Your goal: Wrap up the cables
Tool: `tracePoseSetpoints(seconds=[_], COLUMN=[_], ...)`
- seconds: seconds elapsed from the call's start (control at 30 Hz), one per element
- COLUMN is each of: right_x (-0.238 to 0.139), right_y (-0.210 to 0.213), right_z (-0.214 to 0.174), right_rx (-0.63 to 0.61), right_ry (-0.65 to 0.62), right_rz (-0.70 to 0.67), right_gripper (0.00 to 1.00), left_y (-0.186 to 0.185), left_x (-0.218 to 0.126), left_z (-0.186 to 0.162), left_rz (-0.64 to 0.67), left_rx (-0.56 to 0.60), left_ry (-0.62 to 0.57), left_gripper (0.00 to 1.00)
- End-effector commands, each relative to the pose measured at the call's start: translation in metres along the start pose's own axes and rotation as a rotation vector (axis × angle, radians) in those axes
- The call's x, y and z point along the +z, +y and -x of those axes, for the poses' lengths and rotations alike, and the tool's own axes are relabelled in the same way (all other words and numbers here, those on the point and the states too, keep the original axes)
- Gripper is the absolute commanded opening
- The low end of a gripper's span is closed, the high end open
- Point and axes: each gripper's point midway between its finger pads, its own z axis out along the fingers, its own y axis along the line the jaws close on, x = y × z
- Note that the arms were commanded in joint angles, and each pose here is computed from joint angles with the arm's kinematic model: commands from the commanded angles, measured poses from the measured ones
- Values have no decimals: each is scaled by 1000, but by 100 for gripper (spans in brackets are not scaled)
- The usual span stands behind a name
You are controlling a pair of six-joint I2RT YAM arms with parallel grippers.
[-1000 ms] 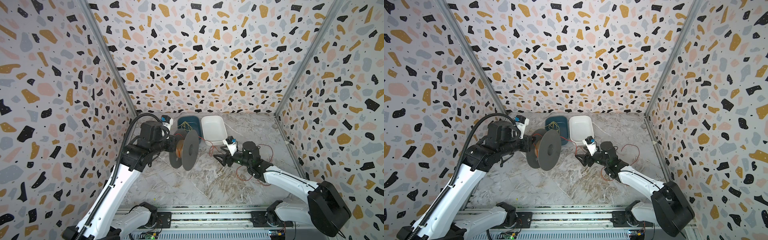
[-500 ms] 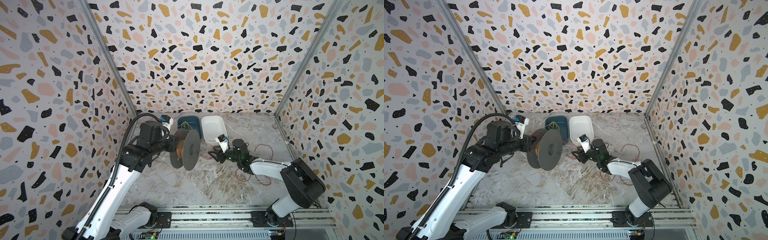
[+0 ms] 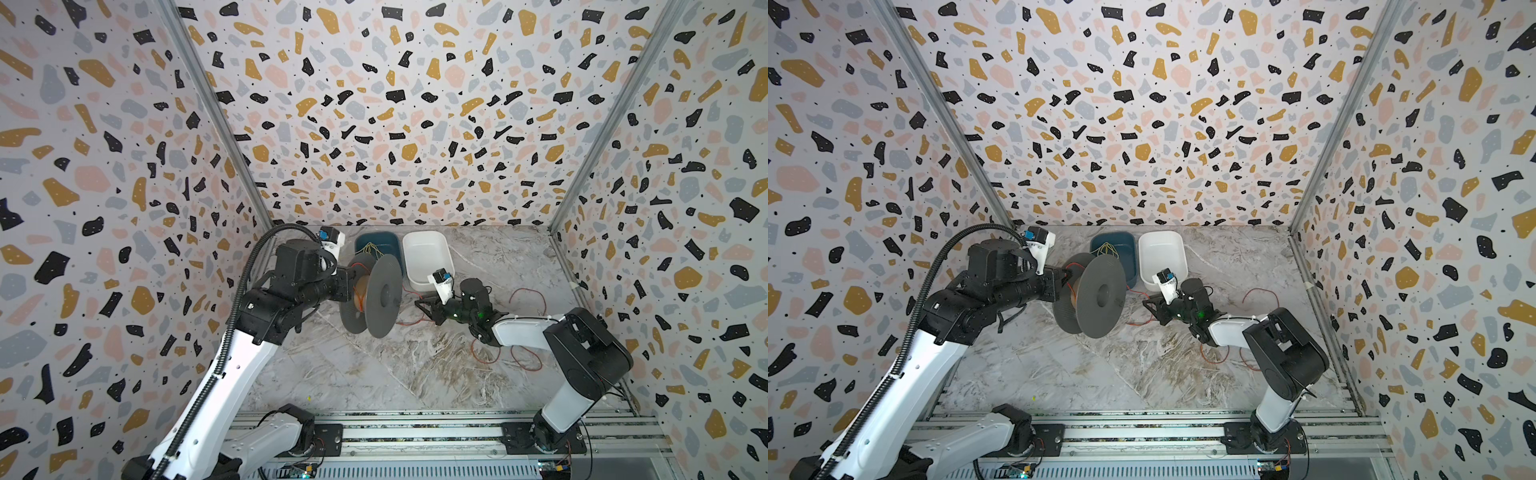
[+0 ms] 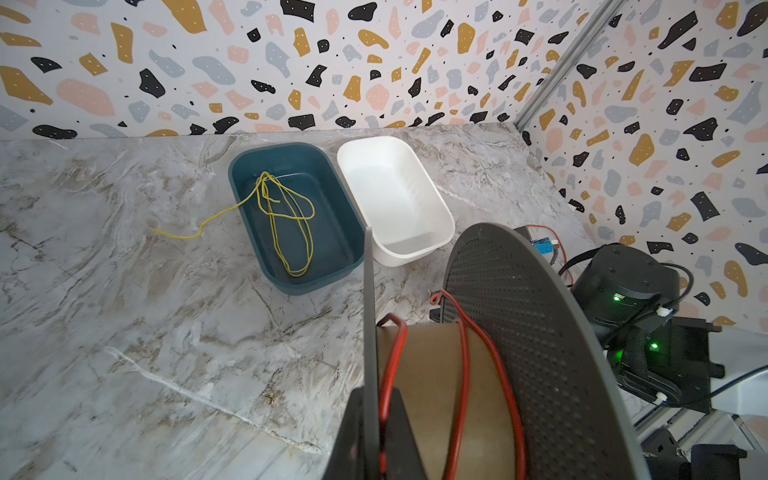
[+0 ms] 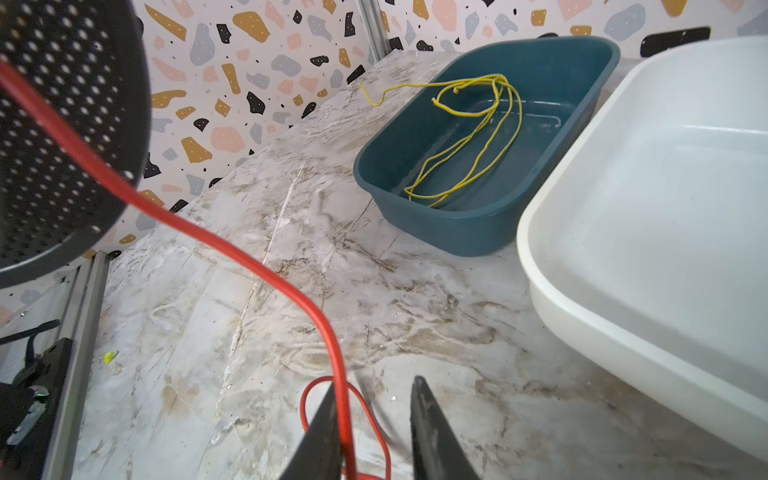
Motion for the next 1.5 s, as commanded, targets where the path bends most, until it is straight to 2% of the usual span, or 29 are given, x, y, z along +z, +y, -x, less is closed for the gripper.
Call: tracePoseSetpoints(seconds=[0.0, 0.13, 0.37, 0.63, 0.93, 1.2, 1.47], right_x=[4, 7, 6, 9, 17, 23, 14], right_y=[8, 11, 19, 40, 90, 126, 144], right_z=[10, 2, -13, -26, -23, -5, 27], right_rx=[-2, 2, 12, -47, -256, -408, -475], right_ry=[-29, -9, 21, 69, 116, 131, 81], right_rz=[38, 35, 15, -59, -89, -139, -233], right_gripper=[22, 10, 0, 0, 0, 0, 0], left_y=[-21, -23, -16, 8, 42, 66, 72], left_x=[-27, -26, -28, -34, -36, -32, -21], left_z=[48, 52, 68, 78, 76, 63, 45], left_rz=[-82, -94, -77, 20, 163, 305, 433], left_rx=[-4, -35, -152, -288, -414, -436, -408], left_ry=[-184, -198, -294, -405, -502, -521, -492], left_gripper=[0, 0, 0, 0, 0, 0, 0])
